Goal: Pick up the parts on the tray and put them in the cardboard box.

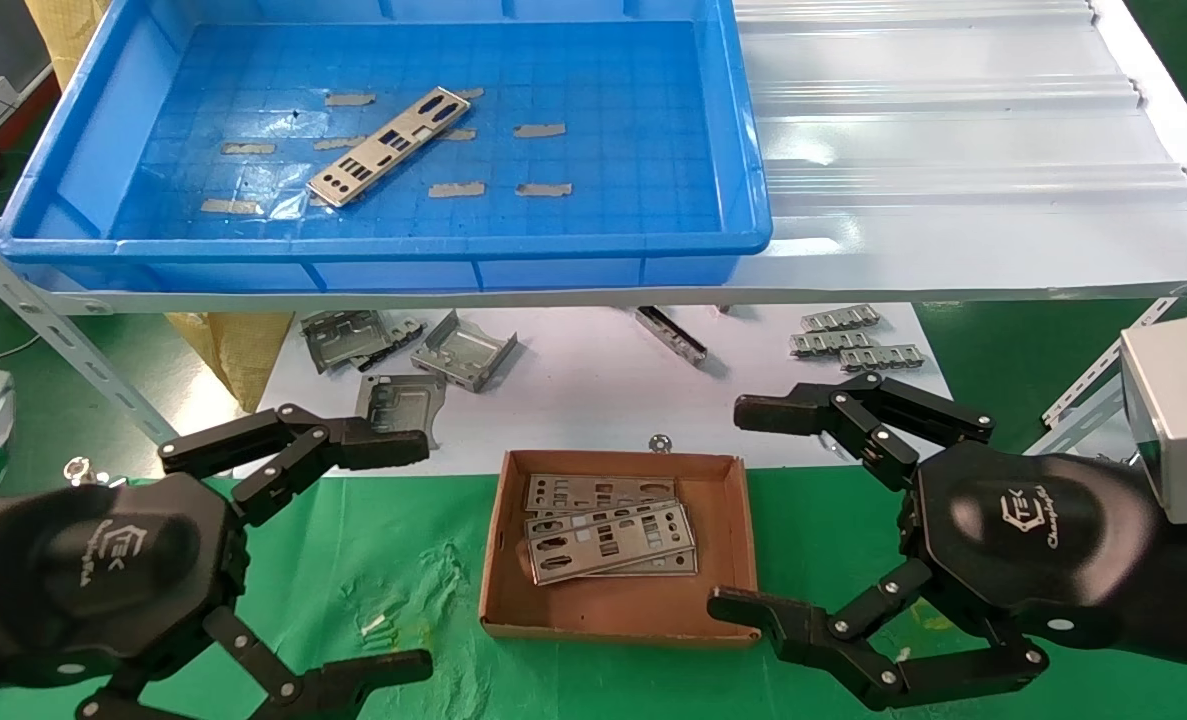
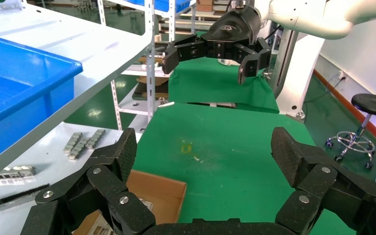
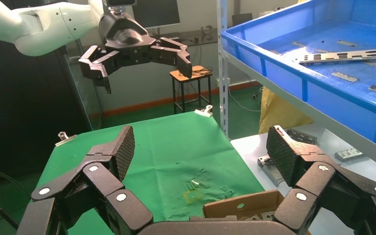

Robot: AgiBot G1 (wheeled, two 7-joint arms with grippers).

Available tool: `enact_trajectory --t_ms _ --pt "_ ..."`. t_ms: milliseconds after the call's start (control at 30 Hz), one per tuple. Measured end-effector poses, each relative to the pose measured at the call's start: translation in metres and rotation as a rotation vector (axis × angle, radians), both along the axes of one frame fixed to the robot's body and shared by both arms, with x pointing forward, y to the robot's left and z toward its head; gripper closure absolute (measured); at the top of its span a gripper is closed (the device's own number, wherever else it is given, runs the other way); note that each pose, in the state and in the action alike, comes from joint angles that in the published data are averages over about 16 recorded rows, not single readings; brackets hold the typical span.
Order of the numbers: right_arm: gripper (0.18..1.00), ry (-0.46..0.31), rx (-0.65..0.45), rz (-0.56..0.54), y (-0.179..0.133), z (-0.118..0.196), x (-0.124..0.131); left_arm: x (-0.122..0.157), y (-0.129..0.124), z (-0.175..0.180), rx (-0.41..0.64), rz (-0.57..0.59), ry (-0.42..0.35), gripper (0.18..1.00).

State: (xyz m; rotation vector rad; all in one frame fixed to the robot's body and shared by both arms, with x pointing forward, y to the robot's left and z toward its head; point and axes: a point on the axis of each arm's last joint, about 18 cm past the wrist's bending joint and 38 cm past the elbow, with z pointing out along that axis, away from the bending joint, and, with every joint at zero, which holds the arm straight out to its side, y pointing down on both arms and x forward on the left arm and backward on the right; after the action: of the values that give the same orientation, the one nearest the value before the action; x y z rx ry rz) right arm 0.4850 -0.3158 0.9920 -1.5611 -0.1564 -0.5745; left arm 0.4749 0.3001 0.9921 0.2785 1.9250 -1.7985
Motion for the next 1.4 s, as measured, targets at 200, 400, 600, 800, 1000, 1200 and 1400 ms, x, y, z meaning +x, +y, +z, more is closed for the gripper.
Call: enact_trajectory --t_ms 200,400,600,800,1000,1200,1400 --pt "0.178 0.0 0.0 0.0 0.0 0.0 0.0 0.0004 0.0 -0.0001 0.0 0.001 0.0 0.184" --pt "0.178 0.0 0.0 0.0 0.0 0.0 0.0 0.0006 0.0 -0.0001 0.0 0.001 0.0 0.184" --pt "0.178 0.0 0.0 0.0 0.0 0.0 0.0 0.0007 -0.0001 -0.0001 -0.001 0.001 0.0 0.184" --pt "0.178 0.0 0.0 0.0 0.0 0.0 0.0 0.0008 -0.0001 -0.0001 -0.001 0.001 0.0 0.184" --pt "0.178 0.0 0.0 0.0 0.0 0.0 0.0 0.0009 -0.0001 -0.0001 -0.001 0.001 0.0 0.184" --pt "0.178 0.0 0.0 0.0 0.0 0.0 0.0 0.0009 -0.0001 -0.0001 -0.001 0.001 0.0 0.184" --pt "0.178 0.0 0.0 0.0 0.0 0.0 0.0 0.001 -0.0001 -0.0001 -0.001 0.001 0.0 0.184"
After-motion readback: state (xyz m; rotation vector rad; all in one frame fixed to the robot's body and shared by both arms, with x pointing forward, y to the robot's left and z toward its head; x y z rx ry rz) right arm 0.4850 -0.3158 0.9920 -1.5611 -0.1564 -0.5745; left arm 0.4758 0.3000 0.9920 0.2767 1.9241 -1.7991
